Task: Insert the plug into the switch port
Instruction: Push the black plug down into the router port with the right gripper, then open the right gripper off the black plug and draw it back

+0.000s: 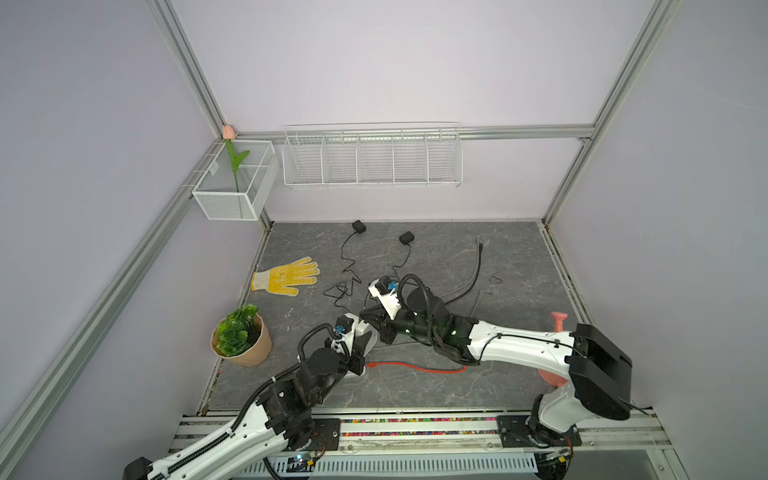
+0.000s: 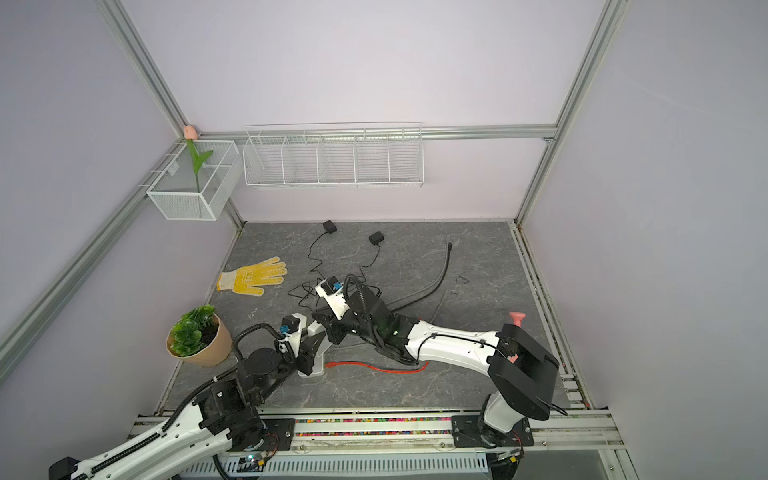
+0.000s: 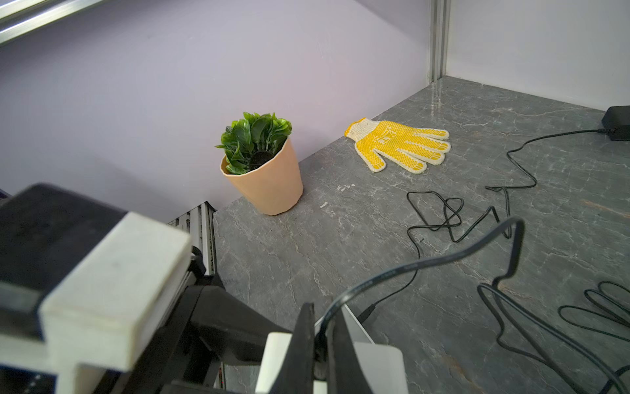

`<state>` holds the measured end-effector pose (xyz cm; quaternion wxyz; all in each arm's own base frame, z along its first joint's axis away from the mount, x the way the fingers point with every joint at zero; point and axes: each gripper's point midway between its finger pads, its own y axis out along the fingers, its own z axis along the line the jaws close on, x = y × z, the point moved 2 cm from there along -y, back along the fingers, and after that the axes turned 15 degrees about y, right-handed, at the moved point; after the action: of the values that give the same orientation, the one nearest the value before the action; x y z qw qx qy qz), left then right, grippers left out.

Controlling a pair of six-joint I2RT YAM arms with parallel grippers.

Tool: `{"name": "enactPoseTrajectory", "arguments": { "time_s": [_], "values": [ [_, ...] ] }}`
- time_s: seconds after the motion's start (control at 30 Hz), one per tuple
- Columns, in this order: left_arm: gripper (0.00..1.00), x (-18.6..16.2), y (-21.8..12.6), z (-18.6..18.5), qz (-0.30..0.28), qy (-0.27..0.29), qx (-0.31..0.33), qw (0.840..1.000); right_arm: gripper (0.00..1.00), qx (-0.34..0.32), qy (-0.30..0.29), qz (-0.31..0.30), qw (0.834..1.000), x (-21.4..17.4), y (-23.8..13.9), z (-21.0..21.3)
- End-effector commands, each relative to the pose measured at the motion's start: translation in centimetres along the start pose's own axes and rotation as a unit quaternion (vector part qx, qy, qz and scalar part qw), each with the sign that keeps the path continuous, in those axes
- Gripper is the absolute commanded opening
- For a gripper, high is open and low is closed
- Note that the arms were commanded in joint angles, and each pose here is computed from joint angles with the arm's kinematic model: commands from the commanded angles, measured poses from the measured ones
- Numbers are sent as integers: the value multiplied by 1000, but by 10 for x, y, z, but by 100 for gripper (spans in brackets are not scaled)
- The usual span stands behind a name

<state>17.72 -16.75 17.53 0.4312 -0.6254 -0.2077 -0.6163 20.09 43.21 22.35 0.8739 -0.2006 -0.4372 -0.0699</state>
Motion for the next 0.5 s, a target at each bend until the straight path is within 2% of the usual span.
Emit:
{"name": "enactPoseTrajectory", "arguments": {
  "time_s": [0.0, 0.47],
  "values": [
    [0, 98, -29, 18, -179, -58, 21, 982, 7, -41, 23, 155, 987, -95, 3, -27],
    [0, 107, -44, 28, -225, -75, 36, 971, 7, -50, 34, 147, 987, -98, 3, -32]
  ]
}}
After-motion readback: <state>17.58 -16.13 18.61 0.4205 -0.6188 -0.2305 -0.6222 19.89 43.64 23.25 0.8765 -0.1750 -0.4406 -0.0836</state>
